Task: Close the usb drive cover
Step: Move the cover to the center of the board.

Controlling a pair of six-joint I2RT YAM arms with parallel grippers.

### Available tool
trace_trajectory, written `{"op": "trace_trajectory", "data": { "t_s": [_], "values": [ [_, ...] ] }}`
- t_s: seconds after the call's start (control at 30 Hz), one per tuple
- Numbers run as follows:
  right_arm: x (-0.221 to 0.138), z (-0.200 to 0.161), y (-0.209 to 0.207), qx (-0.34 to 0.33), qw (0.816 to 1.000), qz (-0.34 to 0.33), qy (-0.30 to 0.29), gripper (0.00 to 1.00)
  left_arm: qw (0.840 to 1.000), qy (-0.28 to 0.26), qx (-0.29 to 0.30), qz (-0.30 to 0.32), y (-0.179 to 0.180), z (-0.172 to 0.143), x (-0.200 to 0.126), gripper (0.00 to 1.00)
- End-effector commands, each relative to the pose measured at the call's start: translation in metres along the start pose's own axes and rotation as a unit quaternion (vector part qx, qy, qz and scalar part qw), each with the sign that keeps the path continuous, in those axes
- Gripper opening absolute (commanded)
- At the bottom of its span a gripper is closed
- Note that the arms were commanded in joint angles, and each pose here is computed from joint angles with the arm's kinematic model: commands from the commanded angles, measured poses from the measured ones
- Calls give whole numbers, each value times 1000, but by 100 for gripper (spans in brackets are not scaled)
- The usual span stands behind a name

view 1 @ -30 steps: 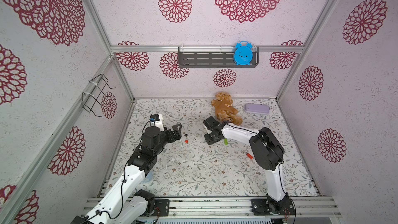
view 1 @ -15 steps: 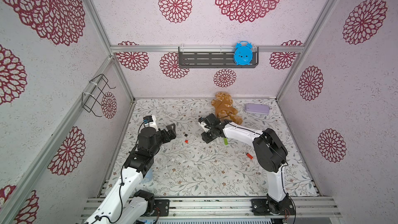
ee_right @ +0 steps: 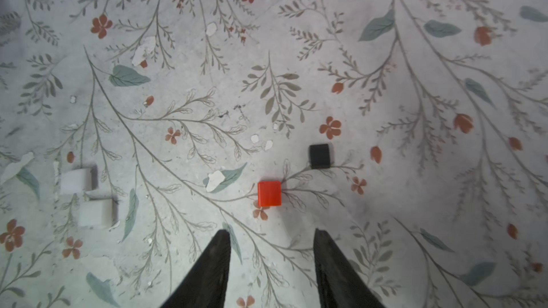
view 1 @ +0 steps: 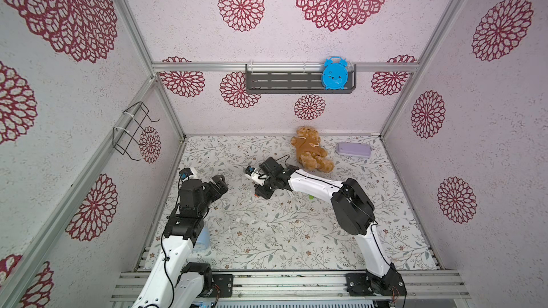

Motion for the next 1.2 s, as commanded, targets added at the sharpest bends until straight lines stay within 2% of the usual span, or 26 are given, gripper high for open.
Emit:
{"op": "trace_trajectory", "data": {
  "t_s": [0.0,0.37,0.73,0.93,1.17],
  "values": [
    [0,9,-4,-27,1000,-2,-1,50,1000,0,0,-2,3,-1,-3,97],
    [25,3,4,-48,998,11,33,50,1000,6,1,-7,6,-5,-2,97],
    [35,-6,7,-54,997,18,60,42,1000,7,-1,-6,8,-5,-1,97],
    [39,-15,11,-55,995,27,77,32,1000,9,-2,-6,10,-7,-2,97],
    [33,-14,14,-57,995,21,83,25,1000,14,-4,-8,10,-9,0,97]
  ]
}}
Point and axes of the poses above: each gripper's point midway between its finger pads, its own x axis out along the fingers, its own y axis along the line the jaws close on, z = x × y, the point moved 4 cm from there along -x, back along the fingers, and after that the axes turned 7 degrees about -x, right-handed, at the moved point
